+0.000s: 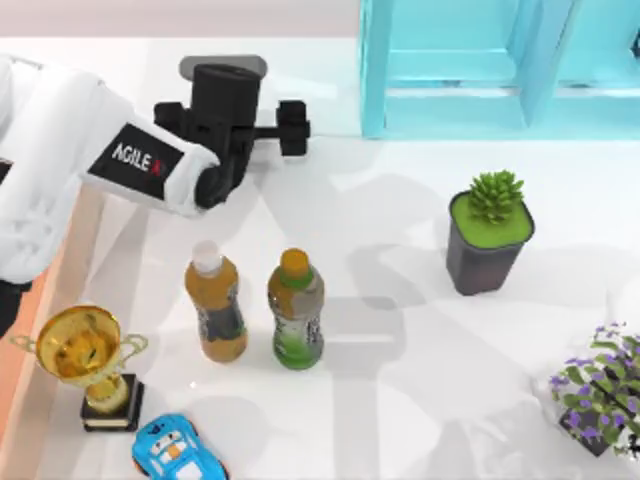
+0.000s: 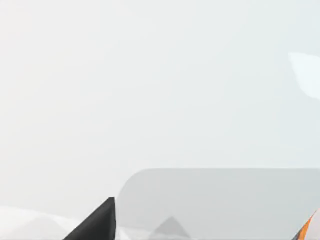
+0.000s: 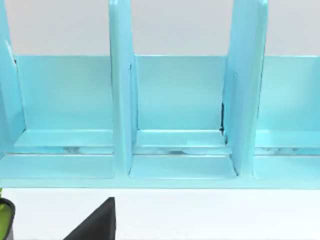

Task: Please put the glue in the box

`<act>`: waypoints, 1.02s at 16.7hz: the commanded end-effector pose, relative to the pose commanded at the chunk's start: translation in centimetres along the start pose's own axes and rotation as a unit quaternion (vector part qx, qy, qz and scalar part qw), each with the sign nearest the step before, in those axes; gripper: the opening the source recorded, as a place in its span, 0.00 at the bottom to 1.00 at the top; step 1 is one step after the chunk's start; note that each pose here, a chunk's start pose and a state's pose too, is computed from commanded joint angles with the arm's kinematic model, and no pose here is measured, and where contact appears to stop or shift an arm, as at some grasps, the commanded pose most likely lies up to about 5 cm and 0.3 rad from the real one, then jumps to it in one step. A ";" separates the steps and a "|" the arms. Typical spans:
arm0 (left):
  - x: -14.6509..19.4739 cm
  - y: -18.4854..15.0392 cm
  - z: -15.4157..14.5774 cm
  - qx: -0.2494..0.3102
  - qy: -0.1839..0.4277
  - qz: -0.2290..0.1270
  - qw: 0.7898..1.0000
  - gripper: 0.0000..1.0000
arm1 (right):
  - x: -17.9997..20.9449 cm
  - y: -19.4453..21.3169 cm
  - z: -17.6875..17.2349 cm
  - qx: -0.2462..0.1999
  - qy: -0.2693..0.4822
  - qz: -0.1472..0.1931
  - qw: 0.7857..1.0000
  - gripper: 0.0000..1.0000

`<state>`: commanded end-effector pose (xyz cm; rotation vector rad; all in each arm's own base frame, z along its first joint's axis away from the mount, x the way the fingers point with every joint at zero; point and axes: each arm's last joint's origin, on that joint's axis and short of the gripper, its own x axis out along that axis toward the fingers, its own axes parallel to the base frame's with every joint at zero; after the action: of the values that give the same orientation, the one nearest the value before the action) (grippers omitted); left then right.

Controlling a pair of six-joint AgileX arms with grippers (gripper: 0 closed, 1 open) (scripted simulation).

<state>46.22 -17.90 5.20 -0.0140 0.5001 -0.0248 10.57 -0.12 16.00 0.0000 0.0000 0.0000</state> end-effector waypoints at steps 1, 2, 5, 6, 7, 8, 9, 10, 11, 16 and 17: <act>0.0 0.0 0.0 0.000 0.000 0.000 1.000 0.92 | 0.0 0.0 0.0 0.000 0.000 0.000 1.000 1.00; 0.0 0.0 0.0 0.000 0.000 0.000 1.000 0.85 | 0.0 0.0 0.0 0.000 0.000 0.000 1.000 1.00; 0.0 0.0 0.0 0.000 0.000 0.000 1.000 0.62 | 0.0 0.0 0.0 0.000 0.000 0.000 1.000 1.00; 0.0 0.0 0.0 0.000 0.000 0.000 1.000 0.55 | 0.0 0.0 0.0 0.000 0.000 0.000 1.000 1.00; 0.0 0.0 0.0 0.000 0.000 0.000 1.000 0.47 | 0.0 0.0 0.0 0.000 0.000 0.000 1.000 1.00; 0.0 0.0 0.0 0.000 0.000 0.000 1.000 0.40 | 0.0 0.0 0.0 0.000 0.000 0.000 1.000 1.00; 0.0 0.0 0.0 0.000 0.000 0.000 1.000 0.32 | 0.0 0.0 0.0 0.000 0.000 0.000 1.000 1.00; 0.0 0.0 0.0 0.000 0.000 0.000 1.000 0.25 | 0.0 0.0 0.0 0.000 0.000 0.000 1.000 1.00; 0.0 0.0 0.0 0.000 0.000 0.000 1.000 0.17 | 0.0 0.0 0.0 0.000 0.000 0.000 1.000 1.00; 0.0 0.0 0.0 0.000 0.000 0.000 1.000 0.00 | 0.0 0.0 0.0 0.000 0.000 0.000 1.000 1.00; 0.0 0.0 0.0 0.000 0.000 0.000 1.000 0.00 | 0.0 0.0 0.0 0.000 0.000 0.000 1.000 1.00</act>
<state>46.22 -17.90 5.20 -0.0140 0.5001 -0.0248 10.57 -0.12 16.00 0.0000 0.0000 0.0000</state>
